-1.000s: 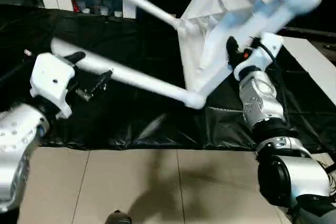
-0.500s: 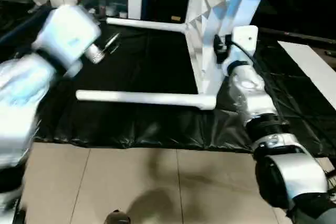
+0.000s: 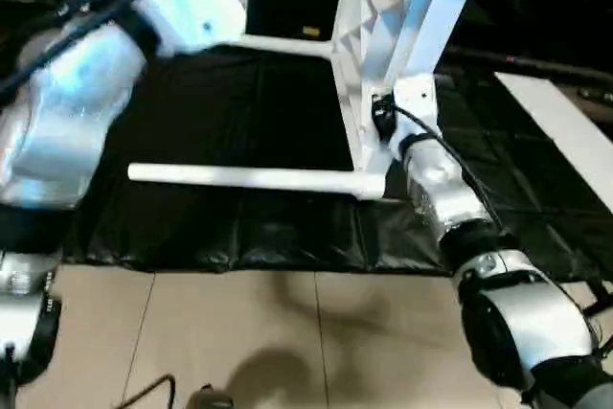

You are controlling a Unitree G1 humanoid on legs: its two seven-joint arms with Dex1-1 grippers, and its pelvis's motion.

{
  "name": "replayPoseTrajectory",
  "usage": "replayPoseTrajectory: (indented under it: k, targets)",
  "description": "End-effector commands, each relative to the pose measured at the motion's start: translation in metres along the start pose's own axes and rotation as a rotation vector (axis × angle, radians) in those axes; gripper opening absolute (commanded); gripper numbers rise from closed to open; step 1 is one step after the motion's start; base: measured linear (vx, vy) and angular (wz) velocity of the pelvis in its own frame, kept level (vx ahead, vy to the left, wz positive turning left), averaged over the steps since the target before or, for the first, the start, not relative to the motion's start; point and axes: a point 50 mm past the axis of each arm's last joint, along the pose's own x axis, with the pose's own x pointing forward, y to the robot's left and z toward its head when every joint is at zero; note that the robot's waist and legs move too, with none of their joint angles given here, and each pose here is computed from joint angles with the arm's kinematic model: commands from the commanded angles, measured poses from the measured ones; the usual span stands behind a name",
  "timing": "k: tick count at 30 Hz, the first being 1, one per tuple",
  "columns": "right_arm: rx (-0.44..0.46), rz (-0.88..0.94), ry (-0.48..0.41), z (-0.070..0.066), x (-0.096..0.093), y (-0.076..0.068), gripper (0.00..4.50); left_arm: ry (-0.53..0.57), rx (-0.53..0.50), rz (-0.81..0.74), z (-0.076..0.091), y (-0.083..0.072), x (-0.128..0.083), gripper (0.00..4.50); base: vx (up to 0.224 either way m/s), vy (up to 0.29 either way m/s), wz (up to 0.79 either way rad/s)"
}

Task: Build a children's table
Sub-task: Flip table

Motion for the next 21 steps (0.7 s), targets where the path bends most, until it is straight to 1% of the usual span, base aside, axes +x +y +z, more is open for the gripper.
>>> replayPoseTrajectory:
  k: [1,6,8,9,10,14,15,16,19,21]
  targets:
    - [-0.022,-0.003,0.073,-0.016,-0.004,-0.005,2.78,-0.025,0.037,-0.011,0.003,-0.002,0.005,3.72,0.000,0.000,0.00]
    - [-0.018,-0.003,0.089,-0.021,-0.004,-0.004,2.78,-0.007,0.077,-0.019,-0.006,-0.006,0.016,3.72,0.000,0.000,0.00]
    - [-0.017,-0.003,0.090,-0.022,-0.005,-0.004,2.78,0.004,0.086,-0.010,-0.008,-0.005,0.018,3.72,0.000,0.000,0.00]
    - [-0.016,-0.003,0.090,-0.022,-0.004,-0.004,2.78,0.006,0.092,0.004,-0.011,-0.004,0.022,3.72,0.000,0.000,0.00]
    - [-0.014,-0.003,0.089,-0.022,-0.004,-0.004,2.44,0.008,0.091,0.013,-0.012,-0.003,0.024,3.72,0.000,0.000,0.00]
    - [-0.011,0.001,0.081,-0.020,-0.004,-0.004,2.38,0.009,0.070,0.030,-0.014,-0.001,0.028,3.72,0.000,0.000,0.00]
    - [-0.012,0.004,0.079,-0.020,-0.003,-0.004,2.26,0.009,0.060,0.027,-0.015,-0.002,0.029,3.54,0.000,0.000,0.00]
    - [-0.012,0.005,0.078,-0.020,-0.003,-0.004,2.25,0.009,0.057,0.025,-0.015,-0.002,0.029,3.37,0.000,0.000,0.00]
    - [-0.016,0.007,0.076,-0.020,-0.003,-0.004,2.23,-0.002,0.034,0.031,-0.015,-0.003,0.032,3.34,0.000,0.000,0.00]
    - [-0.019,0.007,0.075,-0.019,-0.003,-0.004,2.21,-0.009,0.017,0.026,-0.014,-0.004,0.034,3.04,0.000,0.000,0.00]
